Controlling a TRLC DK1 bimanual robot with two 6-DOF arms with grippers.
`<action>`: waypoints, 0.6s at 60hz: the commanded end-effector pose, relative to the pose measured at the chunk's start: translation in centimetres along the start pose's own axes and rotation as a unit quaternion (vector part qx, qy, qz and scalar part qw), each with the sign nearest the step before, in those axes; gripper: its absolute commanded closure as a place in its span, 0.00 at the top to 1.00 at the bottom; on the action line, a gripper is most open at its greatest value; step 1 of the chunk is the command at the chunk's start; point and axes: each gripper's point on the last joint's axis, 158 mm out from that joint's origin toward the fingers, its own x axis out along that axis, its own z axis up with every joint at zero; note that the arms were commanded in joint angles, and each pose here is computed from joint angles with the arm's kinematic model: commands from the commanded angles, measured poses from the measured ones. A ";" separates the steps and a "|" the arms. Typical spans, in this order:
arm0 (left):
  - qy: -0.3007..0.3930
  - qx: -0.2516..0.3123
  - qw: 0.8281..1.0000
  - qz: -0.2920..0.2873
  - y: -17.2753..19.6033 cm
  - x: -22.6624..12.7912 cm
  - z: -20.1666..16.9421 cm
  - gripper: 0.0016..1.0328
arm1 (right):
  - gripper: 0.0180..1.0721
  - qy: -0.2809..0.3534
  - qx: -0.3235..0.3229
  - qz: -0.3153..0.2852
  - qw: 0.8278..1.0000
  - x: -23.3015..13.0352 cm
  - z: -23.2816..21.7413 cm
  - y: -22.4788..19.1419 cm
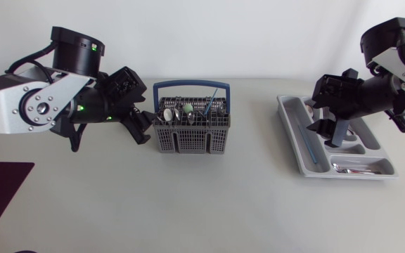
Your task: Transfer all utensils from the basket to the drawer tray.
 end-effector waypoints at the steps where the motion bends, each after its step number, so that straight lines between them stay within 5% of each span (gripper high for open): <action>1: 0.000 0.105 0.995 -0.003 0.0 -0.2 -0.2 0.65 | 0.81 -0.007 0.037 0.033 0.999 0.4 0.8 3.1; 19: 0.006 0.339 0.939 -0.051 -2.4 1.6 -1.5 0.64 | 0.82 -0.043 0.033 0.077 0.996 1.8 4.0 9.4; 36: 0.022 0.441 0.894 -0.074 -1.2 4.6 -2.5 0.53 | 0.82 -0.058 0.020 0.107 0.992 2.1 6.1 13.4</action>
